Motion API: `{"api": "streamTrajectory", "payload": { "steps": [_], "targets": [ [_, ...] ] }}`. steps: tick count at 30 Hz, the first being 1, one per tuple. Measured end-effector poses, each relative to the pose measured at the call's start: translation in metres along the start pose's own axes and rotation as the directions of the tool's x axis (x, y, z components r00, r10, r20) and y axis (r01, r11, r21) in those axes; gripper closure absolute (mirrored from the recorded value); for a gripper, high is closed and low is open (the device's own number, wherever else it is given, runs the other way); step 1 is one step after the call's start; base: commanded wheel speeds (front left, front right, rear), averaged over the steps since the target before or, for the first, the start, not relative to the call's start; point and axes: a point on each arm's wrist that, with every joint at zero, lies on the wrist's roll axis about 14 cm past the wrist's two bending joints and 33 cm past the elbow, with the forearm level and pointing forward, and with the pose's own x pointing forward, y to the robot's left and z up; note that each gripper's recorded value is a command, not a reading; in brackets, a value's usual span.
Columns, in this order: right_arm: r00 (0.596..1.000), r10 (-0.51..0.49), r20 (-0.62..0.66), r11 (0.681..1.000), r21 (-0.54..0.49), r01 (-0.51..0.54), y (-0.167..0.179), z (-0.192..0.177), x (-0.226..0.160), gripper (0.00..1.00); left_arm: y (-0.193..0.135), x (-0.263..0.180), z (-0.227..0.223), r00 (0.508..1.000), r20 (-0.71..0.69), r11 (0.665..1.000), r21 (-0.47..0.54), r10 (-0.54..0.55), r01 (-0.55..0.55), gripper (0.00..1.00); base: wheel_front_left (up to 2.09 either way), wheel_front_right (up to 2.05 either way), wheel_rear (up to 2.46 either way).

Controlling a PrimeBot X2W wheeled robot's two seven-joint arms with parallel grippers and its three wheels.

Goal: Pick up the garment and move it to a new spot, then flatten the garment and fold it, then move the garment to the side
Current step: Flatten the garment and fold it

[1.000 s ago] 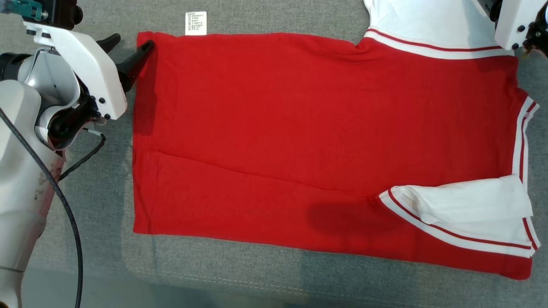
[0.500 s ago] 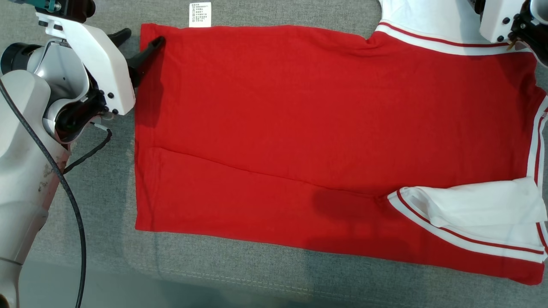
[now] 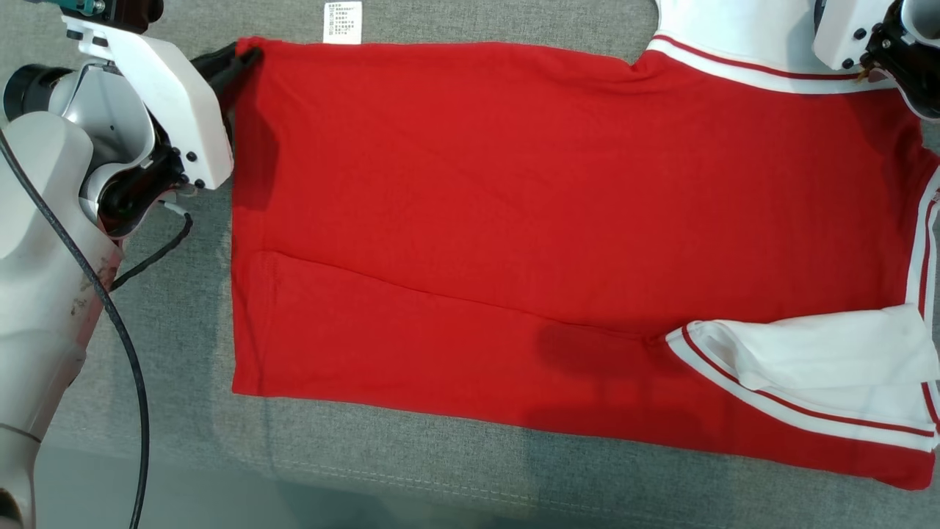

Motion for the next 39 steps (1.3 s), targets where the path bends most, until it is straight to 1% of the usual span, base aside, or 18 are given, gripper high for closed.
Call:
{"api": "streamTrajectory", "payload": {
  "steps": [3, 4, 8, 11, 14, 18, 20, 26, 29, 36, 39],
  "targets": [
    [0.999, -0.002, 0.04, 1.0, 0.018, 0.001, -0.001, 0.005, -0.001, 1.0, -0.005, 0.002, 0.006, 0.999, 0.035, 1.0, 0.009, -0.013, 0.012, 1.0, 0.0, 0.0, 0.0],
    [0.997, -0.002, 0.08, 0.999, 0.05, -0.003, -0.003, 0.013, -0.004, 1.0, -0.005, 0.002, 0.008, 0.998, 0.059, 1.0, 0.015, -0.013, 0.012, 1.0, 0.0, 0.0, 0.0],
    [0.987, 0.016, 0.161, 0.996, 0.079, -0.029, -0.005, 0.033, -0.017, 1.0, -0.005, -0.002, 0.015, 0.996, 0.093, 1.0, 0.025, -0.01, 0.008, 1.0, 0.0, 0.0, 0.0],
    [0.974, 0.053, 0.221, 0.993, 0.087, -0.074, -0.001, 0.049, -0.029, 1.0, -0.005, -0.005, 0.022, 0.992, 0.122, 1.0, 0.024, -0.014, 0.011, 1.0, 0.0, 0.0, 0.0],
    [0.965, 0.078, 0.25, 0.992, 0.077, -0.1, -0.001, 0.052, -0.044, 1.0, -0.003, -0.009, 0.028, 0.99, 0.14, 1.0, 0.028, -0.012, 0.008, 1.0, 0.0, 0.0, 0.0],
    [0.961, 0.109, 0.253, 0.99, 0.06, -0.128, -0.001, 0.044, -0.065, 1.0, -0.007, -0.012, 0.028, 0.988, 0.153, 0.999, 0.001, -0.032, 0.032, 1.0, 0.0, 0.0, 0.0],
    [0.952, 0.13, 0.275, 0.987, 0.05, -0.15, 0.003, 0.044, -0.077, 1.0, -0.006, -0.015, 0.024, 0.988, 0.151, 0.999, -0.018, -0.035, 0.038, 1.0, 0.0, 0.0, 0.0],
    [0.93, 0.205, 0.305, 0.976, 0.009, -0.218, 0.023, 0.039, -0.107, 1.0, -0.01, -0.023, 0.02, 0.986, 0.157, 0.998, -0.024, -0.05, 0.054, 1.0, 0.0, 0.0, 0.0],
    [0.928, 0.225, 0.297, 0.971, 0.013, -0.24, 0.027, 0.031, -0.12, 1.0, -0.015, -0.029, 0.02, 0.983, 0.169, 0.997, -0.029, -0.066, 0.072, 1.0, 0.0, 0.0, 0.0],
    [0.914, 0.284, 0.291, 0.944, 0.08, -0.319, 0.051, 0.003, -0.151, 1.0, -0.022, -0.043, -0.001, 0.984, 0.159, 0.99, -0.102, -0.085, 0.102, 1.0, 0.0, 0.0, 0.0],
    [0.914, 0.293, 0.281, 0.93, 0.137, -0.341, 0.059, -0.013, -0.166, 1.0, -0.023, -0.051, -0.01, 0.983, 0.162, 0.981, -0.156, -0.087, 0.113, 1.0, 0.0, 0.0, 0.0]
  ]
}}
